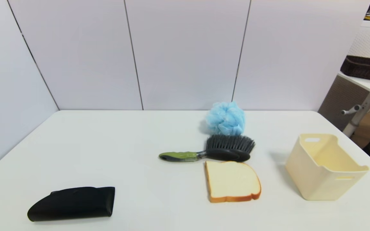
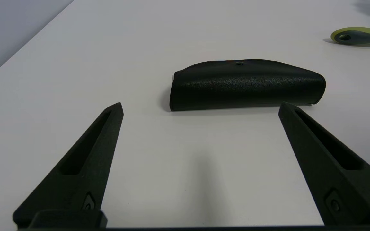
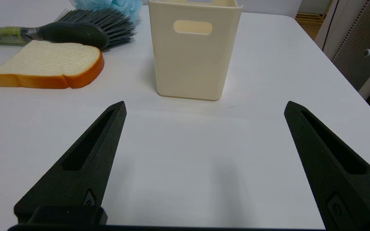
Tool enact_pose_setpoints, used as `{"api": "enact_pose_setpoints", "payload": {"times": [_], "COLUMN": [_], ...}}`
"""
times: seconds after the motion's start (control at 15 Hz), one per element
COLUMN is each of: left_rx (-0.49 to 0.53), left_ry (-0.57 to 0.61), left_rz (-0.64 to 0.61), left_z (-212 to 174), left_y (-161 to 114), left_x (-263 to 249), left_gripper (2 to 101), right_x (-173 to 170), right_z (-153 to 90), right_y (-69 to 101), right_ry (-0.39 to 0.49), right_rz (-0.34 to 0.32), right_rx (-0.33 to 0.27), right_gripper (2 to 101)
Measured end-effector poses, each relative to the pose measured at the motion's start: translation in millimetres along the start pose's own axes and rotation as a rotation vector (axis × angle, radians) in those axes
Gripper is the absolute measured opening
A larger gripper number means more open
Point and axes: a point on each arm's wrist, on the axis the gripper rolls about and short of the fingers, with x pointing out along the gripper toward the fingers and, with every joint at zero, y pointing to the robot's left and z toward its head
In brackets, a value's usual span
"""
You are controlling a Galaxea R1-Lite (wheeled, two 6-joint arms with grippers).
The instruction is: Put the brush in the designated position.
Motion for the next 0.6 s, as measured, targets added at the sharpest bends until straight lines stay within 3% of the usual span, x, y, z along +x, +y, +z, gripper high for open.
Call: {"api": "enact_pose_setpoints", "payload": {"times": [0.6], "left_rx": [0.000], "left_ry": [0.000], "left_rz": [0.000], "left_z": [0.0], "left_y": [0.0], "left_x": [0.0], "left_gripper": [97.8], "right_x": [0.0], "right_z": [0.1], "right_y": [-0.2], "right_ry": [-0.001], "right_rz": [-0.010], "right_rx": [0.005], "right_gripper": [97.3]}}
